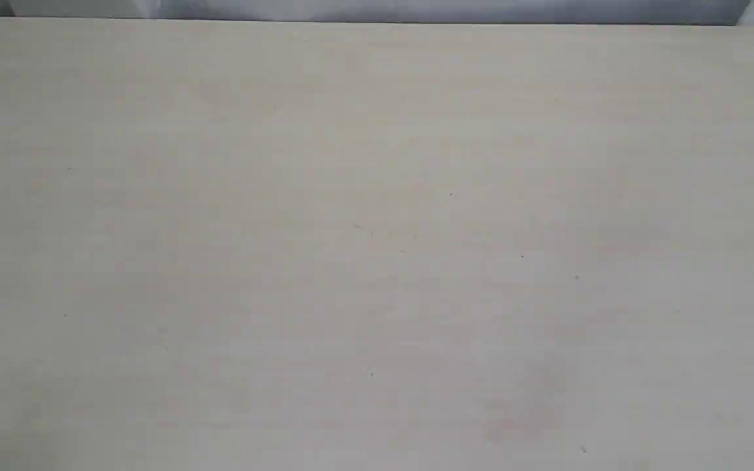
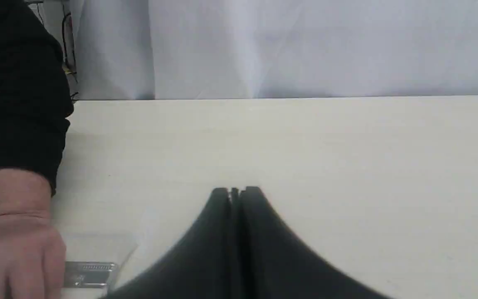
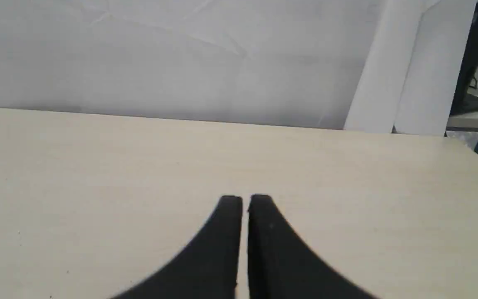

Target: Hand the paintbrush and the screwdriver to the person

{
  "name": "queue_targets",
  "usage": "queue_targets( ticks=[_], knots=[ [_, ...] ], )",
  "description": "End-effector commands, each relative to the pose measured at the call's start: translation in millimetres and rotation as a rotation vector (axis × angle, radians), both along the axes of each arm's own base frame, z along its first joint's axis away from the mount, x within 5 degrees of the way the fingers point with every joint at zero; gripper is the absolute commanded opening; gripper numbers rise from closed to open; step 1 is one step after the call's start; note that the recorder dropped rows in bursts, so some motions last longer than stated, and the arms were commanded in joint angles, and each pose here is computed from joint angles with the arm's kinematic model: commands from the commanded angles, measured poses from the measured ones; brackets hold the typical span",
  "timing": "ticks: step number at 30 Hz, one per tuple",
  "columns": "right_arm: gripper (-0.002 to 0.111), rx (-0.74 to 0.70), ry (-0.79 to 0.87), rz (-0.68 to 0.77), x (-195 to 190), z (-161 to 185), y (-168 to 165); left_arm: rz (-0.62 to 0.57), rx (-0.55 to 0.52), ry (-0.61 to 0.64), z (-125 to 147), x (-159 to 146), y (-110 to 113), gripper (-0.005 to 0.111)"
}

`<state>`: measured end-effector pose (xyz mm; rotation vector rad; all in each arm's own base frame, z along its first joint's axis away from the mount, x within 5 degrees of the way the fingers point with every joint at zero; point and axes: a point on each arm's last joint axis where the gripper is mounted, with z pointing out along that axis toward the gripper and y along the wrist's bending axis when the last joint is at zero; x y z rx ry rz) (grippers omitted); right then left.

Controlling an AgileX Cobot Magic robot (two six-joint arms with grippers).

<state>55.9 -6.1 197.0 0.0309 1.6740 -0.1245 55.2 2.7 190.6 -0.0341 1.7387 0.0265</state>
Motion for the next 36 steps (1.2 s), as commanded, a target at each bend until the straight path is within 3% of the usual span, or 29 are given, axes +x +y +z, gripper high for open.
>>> queue_targets(
  ticks=[1, 9, 36],
  knots=[
    [0.004, 0.009, 0.050, -0.010, -0.9, -5.6, -0.5, -0.009, -0.006, -0.006, -0.1, 0.0, -0.6, 0.000],
    [0.004, 0.019, 0.155, -0.017, -2.9, -15.0, -1.0, -0.009, -0.006, -0.006, -0.1, 0.0, -0.6, 0.000],
    [0.004, 0.063, 0.150, -0.010, -2.8, -15.0, 0.4, -0.009, -0.003, -0.008, 0.1, 0.0, -0.5, 0.000]
  ],
)
